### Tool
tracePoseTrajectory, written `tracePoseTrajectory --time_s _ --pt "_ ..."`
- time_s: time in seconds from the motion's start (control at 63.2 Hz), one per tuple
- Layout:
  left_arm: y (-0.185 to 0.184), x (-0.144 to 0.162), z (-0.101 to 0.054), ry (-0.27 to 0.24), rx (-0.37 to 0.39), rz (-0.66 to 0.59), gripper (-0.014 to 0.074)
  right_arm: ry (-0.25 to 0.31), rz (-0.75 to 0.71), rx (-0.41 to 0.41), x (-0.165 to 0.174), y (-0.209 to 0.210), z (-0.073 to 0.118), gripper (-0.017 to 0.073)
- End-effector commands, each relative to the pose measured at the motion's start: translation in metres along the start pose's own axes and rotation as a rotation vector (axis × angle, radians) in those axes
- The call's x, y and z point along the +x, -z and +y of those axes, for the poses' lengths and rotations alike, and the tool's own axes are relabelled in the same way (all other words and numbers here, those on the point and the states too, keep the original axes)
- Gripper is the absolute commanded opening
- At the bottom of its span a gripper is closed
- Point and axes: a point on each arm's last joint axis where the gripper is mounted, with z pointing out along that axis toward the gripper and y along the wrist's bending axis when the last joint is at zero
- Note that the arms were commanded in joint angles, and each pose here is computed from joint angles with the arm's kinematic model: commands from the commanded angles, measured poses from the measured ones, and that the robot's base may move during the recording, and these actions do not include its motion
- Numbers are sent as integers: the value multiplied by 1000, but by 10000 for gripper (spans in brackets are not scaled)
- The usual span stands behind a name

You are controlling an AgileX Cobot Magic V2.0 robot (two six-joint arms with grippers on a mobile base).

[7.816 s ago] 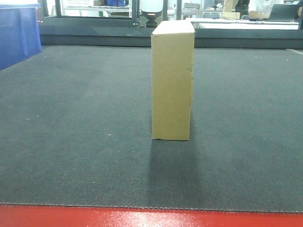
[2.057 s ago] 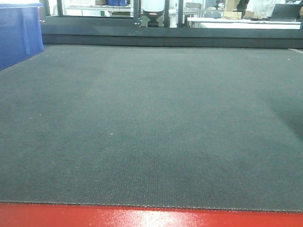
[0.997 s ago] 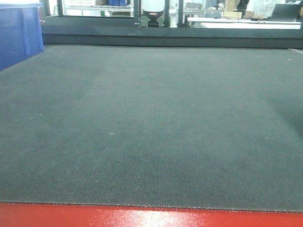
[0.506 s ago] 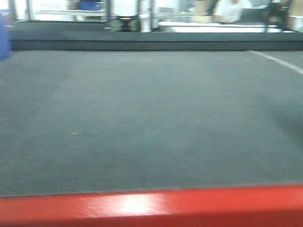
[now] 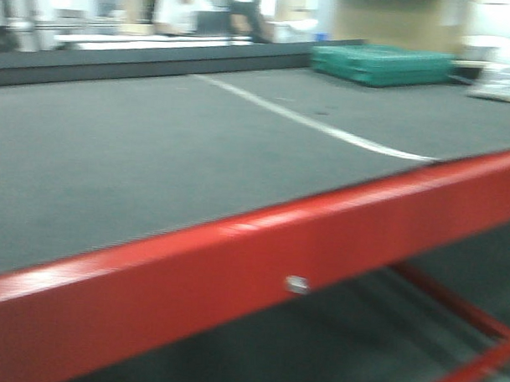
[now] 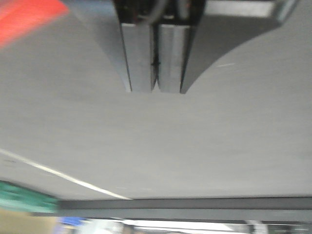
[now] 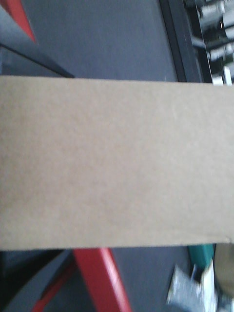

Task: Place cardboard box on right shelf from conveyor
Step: 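Drive the base away from the conveyor, past the red workbench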

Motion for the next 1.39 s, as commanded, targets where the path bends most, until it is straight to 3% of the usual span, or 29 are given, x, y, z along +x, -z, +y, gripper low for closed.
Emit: tracePoseTrajectory --time_s 0.0,1.377 --pt "1 -9 0 10 0 -99 -119 27 -118 -21 -16 3 3 215" --pt "1 -9 0 10 0 -99 -119 27 -118 -21 -16 3 3 215"
